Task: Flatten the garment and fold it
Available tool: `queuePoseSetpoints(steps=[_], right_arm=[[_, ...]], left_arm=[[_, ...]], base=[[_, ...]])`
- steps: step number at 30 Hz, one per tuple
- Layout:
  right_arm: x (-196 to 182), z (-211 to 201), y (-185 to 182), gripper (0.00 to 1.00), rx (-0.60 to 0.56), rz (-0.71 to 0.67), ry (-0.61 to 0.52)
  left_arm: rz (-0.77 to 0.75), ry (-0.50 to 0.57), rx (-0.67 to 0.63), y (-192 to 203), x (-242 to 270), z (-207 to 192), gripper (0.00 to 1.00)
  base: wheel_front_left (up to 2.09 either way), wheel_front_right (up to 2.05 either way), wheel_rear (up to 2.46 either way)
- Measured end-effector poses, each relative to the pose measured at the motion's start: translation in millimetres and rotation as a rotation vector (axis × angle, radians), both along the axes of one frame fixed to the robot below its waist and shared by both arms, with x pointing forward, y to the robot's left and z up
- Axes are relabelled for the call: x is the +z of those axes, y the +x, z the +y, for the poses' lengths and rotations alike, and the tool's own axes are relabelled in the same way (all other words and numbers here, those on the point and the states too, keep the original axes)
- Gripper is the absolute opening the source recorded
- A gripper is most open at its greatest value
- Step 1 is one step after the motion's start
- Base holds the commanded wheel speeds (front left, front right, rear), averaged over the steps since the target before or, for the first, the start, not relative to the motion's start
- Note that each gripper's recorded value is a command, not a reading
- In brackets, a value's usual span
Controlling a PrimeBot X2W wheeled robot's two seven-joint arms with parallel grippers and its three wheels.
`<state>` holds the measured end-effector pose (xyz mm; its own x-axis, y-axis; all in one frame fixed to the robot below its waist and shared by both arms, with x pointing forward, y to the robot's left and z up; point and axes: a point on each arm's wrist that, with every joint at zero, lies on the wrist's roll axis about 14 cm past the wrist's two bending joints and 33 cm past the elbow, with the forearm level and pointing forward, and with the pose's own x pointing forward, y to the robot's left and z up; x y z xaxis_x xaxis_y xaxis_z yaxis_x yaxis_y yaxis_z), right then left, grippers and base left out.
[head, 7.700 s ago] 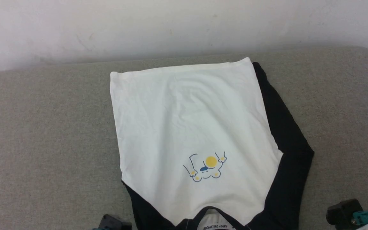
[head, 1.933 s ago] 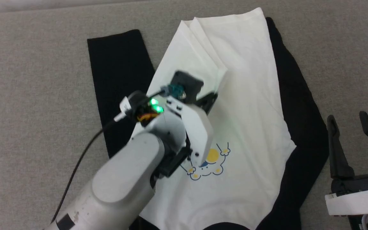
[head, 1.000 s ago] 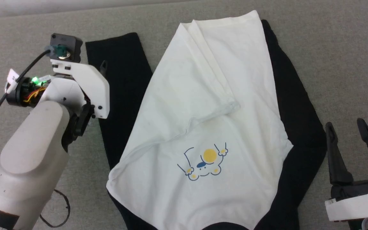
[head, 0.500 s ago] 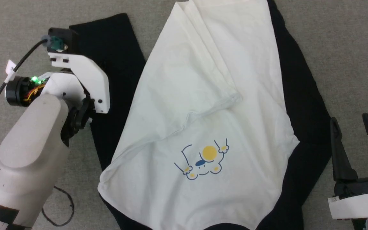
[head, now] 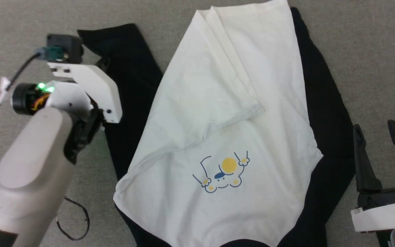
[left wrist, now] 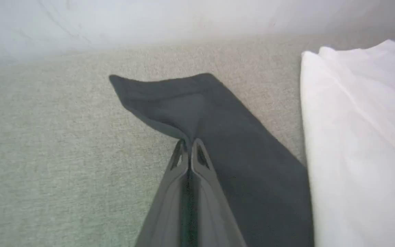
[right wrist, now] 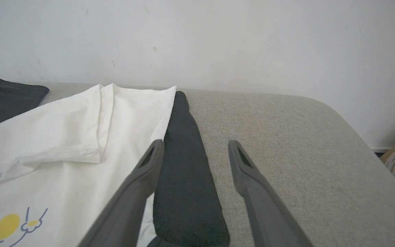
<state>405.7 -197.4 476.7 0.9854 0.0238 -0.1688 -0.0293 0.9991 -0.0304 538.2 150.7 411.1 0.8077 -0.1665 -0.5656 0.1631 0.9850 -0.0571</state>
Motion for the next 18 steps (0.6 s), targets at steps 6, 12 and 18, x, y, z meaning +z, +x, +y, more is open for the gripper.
queuePoseSetpoints(steps=[6,12,18], right_arm=[[13,5,-7,1.0,0.012,-0.034,0.019],[26,7,-14,1.0,0.02,-0.064,0.029],[22,11,-17,1.0,0.032,-0.05,0.033]], left_arm=[[-0.186,-0.054,0.135,0,69,46,0.0],[-0.221,0.025,0.392,-45,92,154,0.0],[-0.051,0.054,0.56,-121,45,205,0.0]], base=[[0.0,0.0,0.0],[0.0,0.0,0.0],[0.0,0.0,0.0]])
